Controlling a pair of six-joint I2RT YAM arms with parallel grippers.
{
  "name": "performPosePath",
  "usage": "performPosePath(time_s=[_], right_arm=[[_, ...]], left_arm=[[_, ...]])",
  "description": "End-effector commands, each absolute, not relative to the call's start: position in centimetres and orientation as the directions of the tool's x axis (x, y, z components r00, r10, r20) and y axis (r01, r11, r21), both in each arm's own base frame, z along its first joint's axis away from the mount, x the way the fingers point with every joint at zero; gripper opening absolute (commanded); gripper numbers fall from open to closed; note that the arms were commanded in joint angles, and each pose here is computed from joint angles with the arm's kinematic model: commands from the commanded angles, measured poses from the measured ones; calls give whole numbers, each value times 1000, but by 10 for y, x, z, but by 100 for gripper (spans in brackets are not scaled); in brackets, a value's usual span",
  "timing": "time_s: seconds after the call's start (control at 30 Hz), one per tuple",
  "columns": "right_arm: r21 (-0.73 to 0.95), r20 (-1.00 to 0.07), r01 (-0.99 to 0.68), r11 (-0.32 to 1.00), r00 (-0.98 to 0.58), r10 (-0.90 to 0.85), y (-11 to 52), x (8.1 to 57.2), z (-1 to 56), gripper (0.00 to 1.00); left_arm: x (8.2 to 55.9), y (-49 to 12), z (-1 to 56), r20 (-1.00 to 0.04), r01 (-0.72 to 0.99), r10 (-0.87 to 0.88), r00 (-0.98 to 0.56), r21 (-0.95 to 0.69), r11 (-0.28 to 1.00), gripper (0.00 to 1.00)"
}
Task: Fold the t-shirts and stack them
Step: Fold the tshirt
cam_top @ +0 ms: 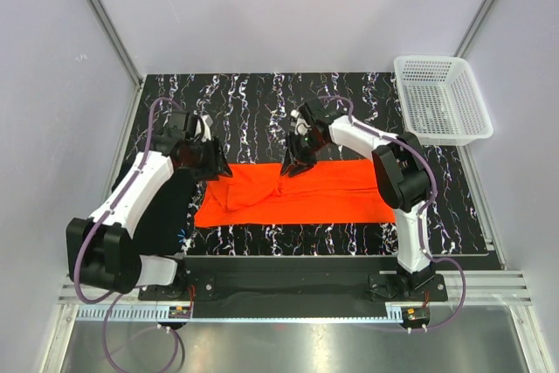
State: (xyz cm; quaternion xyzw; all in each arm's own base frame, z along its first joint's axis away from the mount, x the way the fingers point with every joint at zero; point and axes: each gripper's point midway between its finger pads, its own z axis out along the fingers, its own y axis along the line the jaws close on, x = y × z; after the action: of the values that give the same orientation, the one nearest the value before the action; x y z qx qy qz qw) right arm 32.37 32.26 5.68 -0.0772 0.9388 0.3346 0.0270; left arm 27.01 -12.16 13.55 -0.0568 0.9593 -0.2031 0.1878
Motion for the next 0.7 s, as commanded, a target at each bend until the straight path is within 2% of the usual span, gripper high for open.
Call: performPosePath(time_s=[0.0, 0.13, 0.2, 0.3, 0.4, 0.53, 0.67], right_arm=[[571, -222, -304, 763, -952, -212, 314, 327, 98, 41], [674, -188, -322, 665, -945, -267, 358, 306, 114, 33], [691, -136, -293, 660, -951, -279, 372, 297, 104, 26], [707, -121, -301, 640, -943, -309, 389, 285, 101, 21], [723, -108, -295, 625, -942, -319, 391, 278, 92, 18], [680, -54, -280, 678, -941, -334, 374, 268, 55, 15], [648, -10, -237, 724, -953, -303, 353, 267, 23, 13]], left_arm=[[263, -154, 130, -275, -8, -190, -942, -551, 835, 50], [265, -153, 107, -236, -51, -208, -949, -537, 842, 47], [268, -147, 93, -216, -78, -210, -954, -498, 864, 47], [266, -146, 75, -169, -111, -215, -962, -477, 872, 44], [256, -140, 50, -111, -158, -226, -968, -433, 888, 43], [243, -132, 27, -58, -182, -219, -974, -378, 908, 43], [240, -121, 15, -61, -185, -215, -975, -316, 930, 43]])
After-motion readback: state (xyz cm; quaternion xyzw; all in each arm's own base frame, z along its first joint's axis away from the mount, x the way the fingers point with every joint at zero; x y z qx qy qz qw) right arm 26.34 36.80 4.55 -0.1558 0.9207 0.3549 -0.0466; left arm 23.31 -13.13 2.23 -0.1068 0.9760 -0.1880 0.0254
